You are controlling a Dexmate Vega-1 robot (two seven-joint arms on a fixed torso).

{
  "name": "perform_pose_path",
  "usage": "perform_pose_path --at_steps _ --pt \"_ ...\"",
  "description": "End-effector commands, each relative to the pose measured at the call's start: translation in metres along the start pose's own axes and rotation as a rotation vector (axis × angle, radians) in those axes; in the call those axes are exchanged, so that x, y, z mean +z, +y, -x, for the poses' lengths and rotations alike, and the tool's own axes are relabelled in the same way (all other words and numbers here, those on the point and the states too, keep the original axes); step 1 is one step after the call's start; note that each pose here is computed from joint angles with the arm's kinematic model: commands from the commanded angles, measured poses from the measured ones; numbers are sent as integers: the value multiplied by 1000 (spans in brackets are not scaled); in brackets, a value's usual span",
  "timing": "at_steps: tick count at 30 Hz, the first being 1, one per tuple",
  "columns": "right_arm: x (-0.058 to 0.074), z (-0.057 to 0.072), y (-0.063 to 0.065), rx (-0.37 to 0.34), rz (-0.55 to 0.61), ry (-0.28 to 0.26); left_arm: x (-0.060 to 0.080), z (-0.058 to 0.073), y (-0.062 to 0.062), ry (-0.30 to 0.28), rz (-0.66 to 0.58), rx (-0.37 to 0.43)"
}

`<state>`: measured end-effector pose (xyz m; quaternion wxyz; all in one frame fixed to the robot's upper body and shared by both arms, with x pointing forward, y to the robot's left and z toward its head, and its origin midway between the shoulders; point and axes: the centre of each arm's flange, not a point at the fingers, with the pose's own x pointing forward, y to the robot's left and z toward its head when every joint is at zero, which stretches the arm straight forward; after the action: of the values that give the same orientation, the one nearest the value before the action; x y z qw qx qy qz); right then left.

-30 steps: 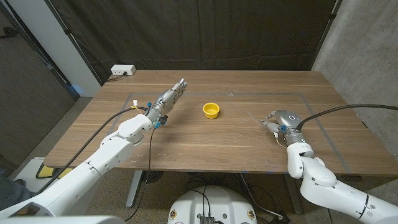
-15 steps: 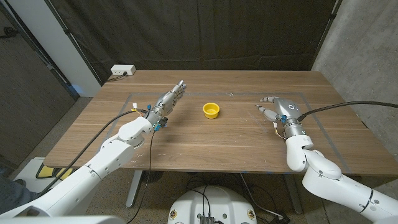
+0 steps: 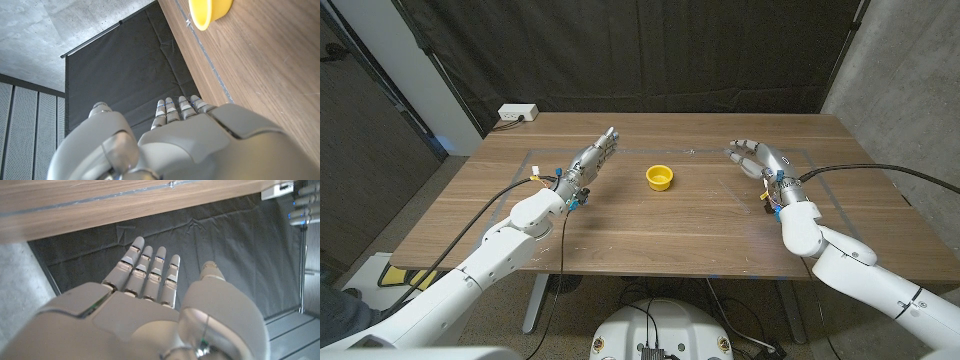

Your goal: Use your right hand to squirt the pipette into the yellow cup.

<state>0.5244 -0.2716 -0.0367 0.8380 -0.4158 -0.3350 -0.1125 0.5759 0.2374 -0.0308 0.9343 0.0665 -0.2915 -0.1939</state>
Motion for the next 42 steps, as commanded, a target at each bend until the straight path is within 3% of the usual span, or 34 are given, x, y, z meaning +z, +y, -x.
perform_pose_path --at_steps 1,7,14,21,25,32,42 --pt "-13 -21 -7 -5 -422 -73 -1 -4 -4 -12 -6 -26" --pt "-20 -32 -4 13 -587 -90 -1 0 -2 -13 -5 -12" --pt "-28 -42 -3 37 -668 -99 -3 4 -3 -16 5 -7" --pt "-37 -48 1 87 -825 -113 -3 8 -2 -27 7 -4" --pt "-43 -48 7 79 -897 -108 -5 10 1 -48 24 0" --pt "-45 -48 13 76 -944 -85 -7 9 4 -69 47 -3" --pt "-47 -53 10 87 -942 -56 -7 0 4 -66 56 -2"
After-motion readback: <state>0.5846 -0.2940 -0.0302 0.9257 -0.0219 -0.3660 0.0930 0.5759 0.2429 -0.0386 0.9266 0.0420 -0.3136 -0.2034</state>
